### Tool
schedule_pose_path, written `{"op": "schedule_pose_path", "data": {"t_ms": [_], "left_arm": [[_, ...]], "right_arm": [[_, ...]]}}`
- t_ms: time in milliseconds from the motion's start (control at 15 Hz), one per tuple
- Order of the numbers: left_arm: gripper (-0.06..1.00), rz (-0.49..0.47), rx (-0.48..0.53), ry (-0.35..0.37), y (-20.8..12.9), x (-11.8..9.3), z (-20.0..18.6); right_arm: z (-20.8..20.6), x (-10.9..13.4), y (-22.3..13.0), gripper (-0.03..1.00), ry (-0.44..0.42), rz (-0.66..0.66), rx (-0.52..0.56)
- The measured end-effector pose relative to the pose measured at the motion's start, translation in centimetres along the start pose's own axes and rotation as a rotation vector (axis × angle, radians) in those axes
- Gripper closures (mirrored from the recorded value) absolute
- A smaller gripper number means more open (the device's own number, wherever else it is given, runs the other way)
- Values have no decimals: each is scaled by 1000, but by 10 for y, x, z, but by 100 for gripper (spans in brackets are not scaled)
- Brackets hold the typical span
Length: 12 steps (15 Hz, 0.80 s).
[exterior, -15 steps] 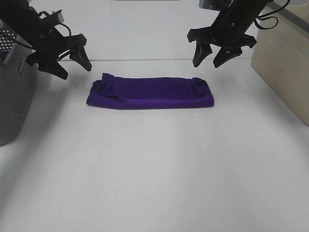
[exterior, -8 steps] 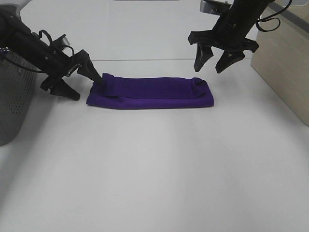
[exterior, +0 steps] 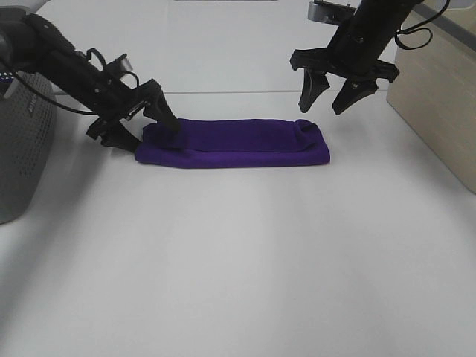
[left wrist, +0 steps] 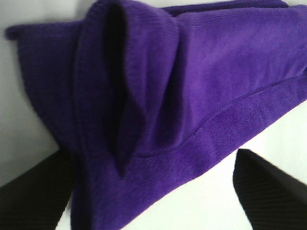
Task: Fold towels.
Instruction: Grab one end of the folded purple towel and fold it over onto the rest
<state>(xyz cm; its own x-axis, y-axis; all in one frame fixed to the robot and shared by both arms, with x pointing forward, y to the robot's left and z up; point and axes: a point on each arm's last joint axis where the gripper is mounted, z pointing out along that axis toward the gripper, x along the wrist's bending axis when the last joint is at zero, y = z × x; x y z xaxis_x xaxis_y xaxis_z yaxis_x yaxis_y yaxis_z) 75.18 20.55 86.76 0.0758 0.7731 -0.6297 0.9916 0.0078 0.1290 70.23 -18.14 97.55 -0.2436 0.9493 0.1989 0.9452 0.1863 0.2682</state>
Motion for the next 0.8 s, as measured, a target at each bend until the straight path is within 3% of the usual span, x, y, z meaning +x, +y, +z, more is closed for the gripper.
{"op": "schedule_pose_path", "data": {"t_ms": [200,267,400,467,533,600,733,800], "left_arm": [[17,72,13,55,5,-31,25],[27,121,41,61,3,-48,41],[32,138,57,59,0,-54,48],[41,144,69,62,-2,-57,53],[69,150,88,67,-4,-56,58],[85,171,93,76,-5,-55,58],[90,206,92,109,-4,-55,53],[90,245,86,162,-1,-56,46]], "right_arm": [[0,0,-4,34,4,0,39],[0,0,-4,34,5,0,47],[0,1,-5,34,6,0,59],[0,1,-6,34,7,0,69],[0,1,-8,34,9,0,89],[-1,1,-9,34,9,0,94],[-6,2,-8,34,10,-2,89],[-12,3,-8,34,10,-5,80]]}}
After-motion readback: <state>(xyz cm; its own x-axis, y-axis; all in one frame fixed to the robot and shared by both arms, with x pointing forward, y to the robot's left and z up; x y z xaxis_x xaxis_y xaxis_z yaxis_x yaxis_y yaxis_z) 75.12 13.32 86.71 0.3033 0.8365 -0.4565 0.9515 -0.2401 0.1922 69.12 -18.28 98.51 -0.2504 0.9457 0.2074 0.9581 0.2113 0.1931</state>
